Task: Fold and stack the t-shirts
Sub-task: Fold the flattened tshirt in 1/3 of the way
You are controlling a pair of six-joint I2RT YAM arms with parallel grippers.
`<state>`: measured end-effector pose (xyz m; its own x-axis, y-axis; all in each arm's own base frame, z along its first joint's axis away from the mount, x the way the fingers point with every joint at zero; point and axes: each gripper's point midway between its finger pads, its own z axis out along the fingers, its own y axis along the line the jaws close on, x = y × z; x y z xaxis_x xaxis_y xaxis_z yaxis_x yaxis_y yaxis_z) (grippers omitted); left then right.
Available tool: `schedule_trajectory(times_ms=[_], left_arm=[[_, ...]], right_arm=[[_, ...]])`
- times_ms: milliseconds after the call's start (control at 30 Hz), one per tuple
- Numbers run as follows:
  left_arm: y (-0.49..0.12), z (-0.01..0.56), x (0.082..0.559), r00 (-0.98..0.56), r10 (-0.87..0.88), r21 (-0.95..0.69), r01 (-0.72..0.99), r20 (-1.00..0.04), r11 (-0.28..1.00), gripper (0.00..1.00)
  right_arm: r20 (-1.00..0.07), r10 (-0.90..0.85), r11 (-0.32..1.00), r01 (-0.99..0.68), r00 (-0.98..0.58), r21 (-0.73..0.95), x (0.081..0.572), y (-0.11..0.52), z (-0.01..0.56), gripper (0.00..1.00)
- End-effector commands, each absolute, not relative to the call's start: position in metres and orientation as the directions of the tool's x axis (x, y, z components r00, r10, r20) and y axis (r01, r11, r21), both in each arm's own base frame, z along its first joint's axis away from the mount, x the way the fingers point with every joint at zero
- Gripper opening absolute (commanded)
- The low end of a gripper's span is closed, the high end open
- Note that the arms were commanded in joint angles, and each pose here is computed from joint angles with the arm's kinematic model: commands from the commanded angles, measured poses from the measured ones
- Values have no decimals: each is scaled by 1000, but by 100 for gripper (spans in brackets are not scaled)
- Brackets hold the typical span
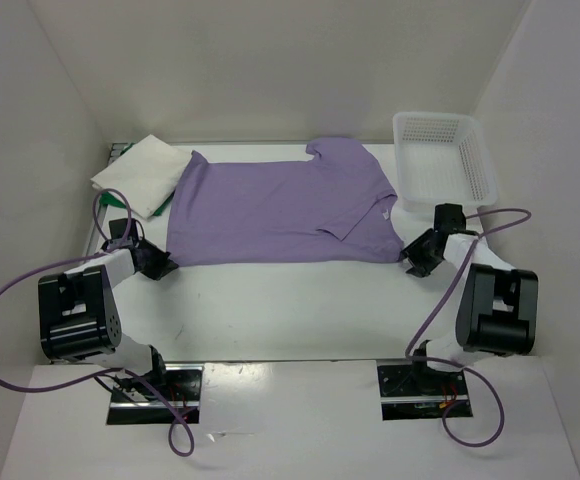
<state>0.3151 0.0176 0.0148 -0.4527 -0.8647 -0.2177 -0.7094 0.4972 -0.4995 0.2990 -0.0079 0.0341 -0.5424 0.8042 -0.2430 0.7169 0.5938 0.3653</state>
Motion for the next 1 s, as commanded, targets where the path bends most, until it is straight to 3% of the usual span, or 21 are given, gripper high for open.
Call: schedule_trajectory(times_ms=[0,333,500,600,767,933,967], left_arm=[[21,17,314,-458,-857,-495,-702,-236,512,0],[16,15,313,-460,-860,-510,-697,-220,503,0],[16,15,313,-460,-860,-510,-697,-220,503,0],[16,15,313,-454,-865,-512,-701,-215,495,0],[12,26,303,-471,-853,-515,-686,-224,514,0],[-8,41,277,-504,-847,-551,-664,-169,505,0],[-5,55,275,-494,-842,-563,-641,-217,522,0]], right_arm=[[-282,758,650,646,-588,401,327,-4,42,47],[-270,780,626,685,-565,374,355,-10,25,36],[-267,794,608,722,-547,331,350,-17,12,9],[-316,791,609,720,-524,332,350,-23,24,0],[-296,808,586,742,-509,326,305,-27,49,0],[-121,832,525,696,-542,490,273,14,80,0],[-103,832,522,707,-544,477,262,17,83,0]])
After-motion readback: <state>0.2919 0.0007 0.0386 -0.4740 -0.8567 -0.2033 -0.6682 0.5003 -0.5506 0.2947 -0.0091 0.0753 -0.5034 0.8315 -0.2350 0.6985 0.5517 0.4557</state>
